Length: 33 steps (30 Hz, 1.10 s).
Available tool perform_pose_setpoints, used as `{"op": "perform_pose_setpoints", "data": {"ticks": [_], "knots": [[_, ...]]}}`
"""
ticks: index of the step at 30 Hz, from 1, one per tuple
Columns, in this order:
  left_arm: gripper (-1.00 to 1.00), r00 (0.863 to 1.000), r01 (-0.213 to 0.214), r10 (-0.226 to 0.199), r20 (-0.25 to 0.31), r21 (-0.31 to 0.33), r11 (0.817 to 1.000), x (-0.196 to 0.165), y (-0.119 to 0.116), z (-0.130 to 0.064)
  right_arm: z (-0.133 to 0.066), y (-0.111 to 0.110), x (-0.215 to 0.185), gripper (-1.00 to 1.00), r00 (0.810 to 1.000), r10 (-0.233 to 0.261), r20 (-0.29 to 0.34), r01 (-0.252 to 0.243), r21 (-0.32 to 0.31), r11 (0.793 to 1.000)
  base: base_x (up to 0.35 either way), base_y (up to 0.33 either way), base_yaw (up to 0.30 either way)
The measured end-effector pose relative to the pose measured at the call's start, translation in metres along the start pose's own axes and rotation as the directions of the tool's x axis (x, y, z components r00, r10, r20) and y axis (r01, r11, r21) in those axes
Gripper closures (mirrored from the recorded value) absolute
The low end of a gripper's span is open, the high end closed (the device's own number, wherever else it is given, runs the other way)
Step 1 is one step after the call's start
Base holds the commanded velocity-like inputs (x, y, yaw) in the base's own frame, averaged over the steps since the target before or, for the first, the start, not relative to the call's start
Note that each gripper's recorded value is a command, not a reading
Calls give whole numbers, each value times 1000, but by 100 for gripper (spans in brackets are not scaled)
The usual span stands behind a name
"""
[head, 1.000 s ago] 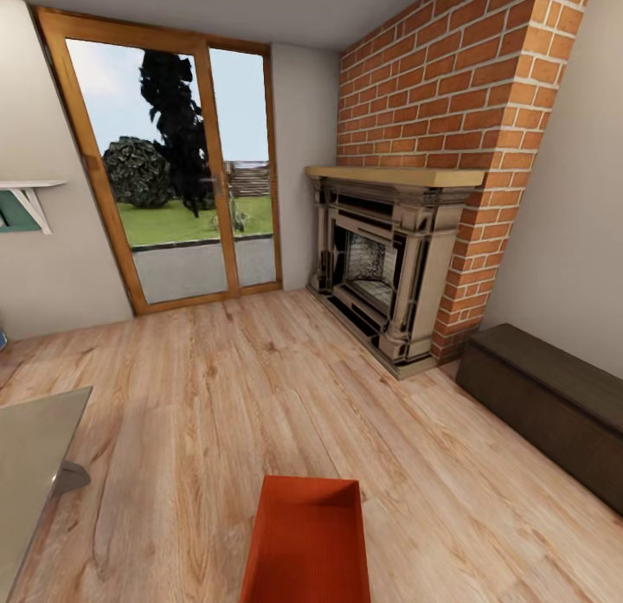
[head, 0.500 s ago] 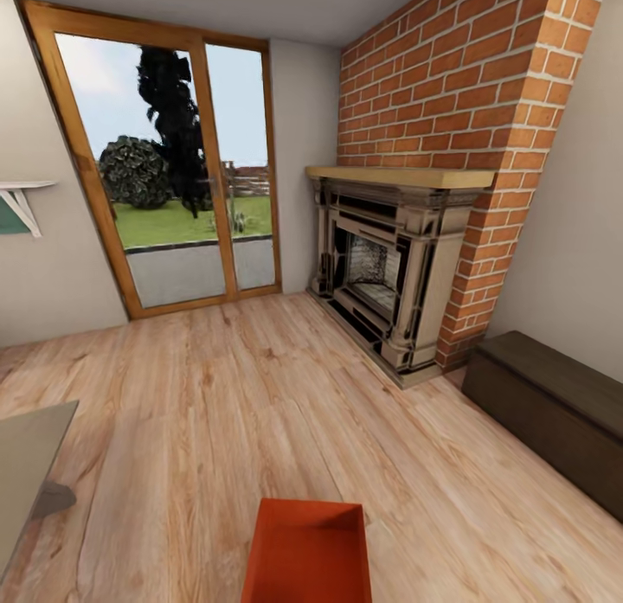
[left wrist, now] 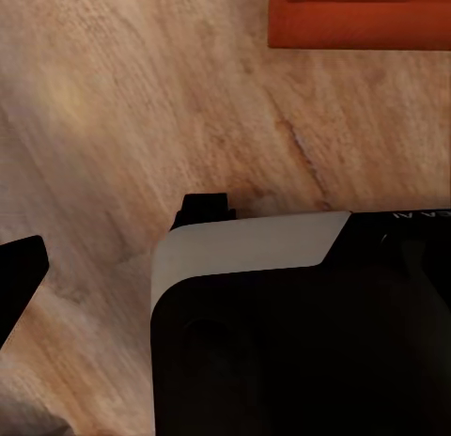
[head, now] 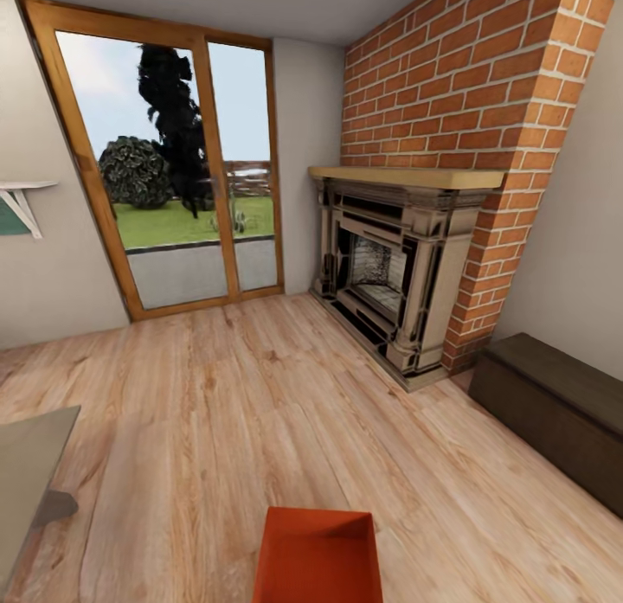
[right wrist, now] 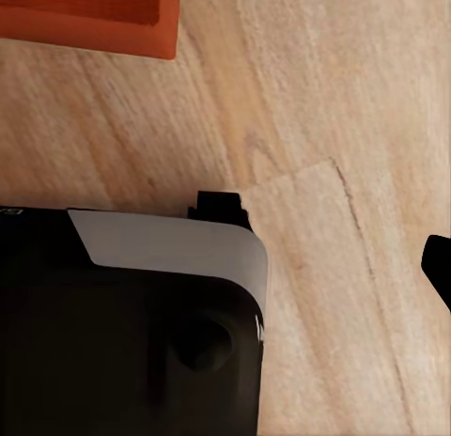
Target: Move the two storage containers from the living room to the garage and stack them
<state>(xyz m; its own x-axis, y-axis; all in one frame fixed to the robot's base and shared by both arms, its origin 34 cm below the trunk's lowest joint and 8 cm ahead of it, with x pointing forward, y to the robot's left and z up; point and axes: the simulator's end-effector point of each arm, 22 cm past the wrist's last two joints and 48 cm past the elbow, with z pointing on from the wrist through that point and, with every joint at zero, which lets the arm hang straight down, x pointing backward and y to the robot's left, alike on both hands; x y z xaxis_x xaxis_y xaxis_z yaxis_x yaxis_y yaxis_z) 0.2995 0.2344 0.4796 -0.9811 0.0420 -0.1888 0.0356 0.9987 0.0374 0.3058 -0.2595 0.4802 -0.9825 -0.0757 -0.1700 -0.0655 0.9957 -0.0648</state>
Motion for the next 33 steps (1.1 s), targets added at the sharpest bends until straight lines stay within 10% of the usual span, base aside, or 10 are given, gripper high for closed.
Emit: {"op": "perform_pose_setpoints", "data": {"ticks": [33], "knots": [[-100, 1000, -2, 2, 0, 1, 1000, 0, 0, 0, 0, 0, 0, -100, 1000, 2, 0, -2, 1, 1000, 0, 14, -32]]}}
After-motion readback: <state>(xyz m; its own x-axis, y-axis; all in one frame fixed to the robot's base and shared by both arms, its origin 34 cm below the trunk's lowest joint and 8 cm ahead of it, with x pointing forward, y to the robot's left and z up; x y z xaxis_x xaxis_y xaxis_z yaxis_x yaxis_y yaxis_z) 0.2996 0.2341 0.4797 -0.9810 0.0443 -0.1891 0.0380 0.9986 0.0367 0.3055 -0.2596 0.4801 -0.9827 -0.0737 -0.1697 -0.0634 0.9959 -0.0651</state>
